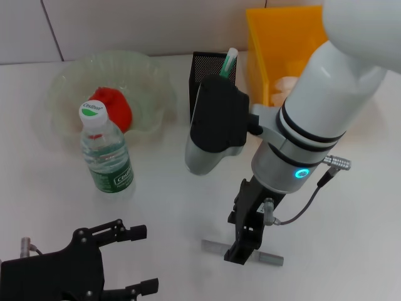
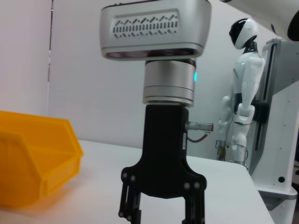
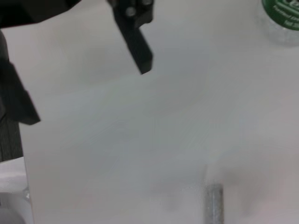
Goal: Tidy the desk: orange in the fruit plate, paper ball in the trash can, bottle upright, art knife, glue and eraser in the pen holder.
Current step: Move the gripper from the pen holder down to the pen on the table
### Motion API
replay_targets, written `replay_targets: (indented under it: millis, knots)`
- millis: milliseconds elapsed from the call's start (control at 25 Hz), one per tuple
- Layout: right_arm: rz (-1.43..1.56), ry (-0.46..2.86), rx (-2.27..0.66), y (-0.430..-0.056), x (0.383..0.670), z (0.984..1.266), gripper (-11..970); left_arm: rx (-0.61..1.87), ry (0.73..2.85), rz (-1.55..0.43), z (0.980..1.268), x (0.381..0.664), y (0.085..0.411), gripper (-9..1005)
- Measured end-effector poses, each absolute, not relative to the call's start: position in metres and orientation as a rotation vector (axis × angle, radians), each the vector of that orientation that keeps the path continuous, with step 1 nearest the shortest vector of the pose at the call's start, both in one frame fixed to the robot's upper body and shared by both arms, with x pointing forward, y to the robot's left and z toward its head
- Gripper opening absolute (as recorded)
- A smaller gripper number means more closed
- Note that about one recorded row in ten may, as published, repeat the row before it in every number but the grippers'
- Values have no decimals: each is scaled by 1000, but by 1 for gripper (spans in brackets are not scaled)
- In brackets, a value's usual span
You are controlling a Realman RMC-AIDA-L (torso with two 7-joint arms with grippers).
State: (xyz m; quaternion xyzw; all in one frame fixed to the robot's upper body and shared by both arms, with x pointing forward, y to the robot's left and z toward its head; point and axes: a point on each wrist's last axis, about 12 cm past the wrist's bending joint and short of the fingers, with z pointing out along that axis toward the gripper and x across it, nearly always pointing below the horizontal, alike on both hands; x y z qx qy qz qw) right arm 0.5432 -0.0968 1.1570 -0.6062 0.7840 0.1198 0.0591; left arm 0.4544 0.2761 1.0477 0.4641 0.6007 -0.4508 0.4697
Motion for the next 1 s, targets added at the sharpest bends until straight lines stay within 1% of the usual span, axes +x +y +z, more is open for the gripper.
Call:
replay_targets:
  millis: [320, 920, 1000]
  knots:
    - [307, 2343, -1892, -90, 539, 1142, 689, 1138, 1495, -1084, 1045, 456, 276, 813]
    - [272, 2333, -1929, -86, 536, 1134, 689, 1136, 1500, -1088, 1045, 456, 276, 813]
    - [271, 2336, -1929, -86, 537, 1134, 658, 1136, 1500, -1088, 1045, 456, 276, 813]
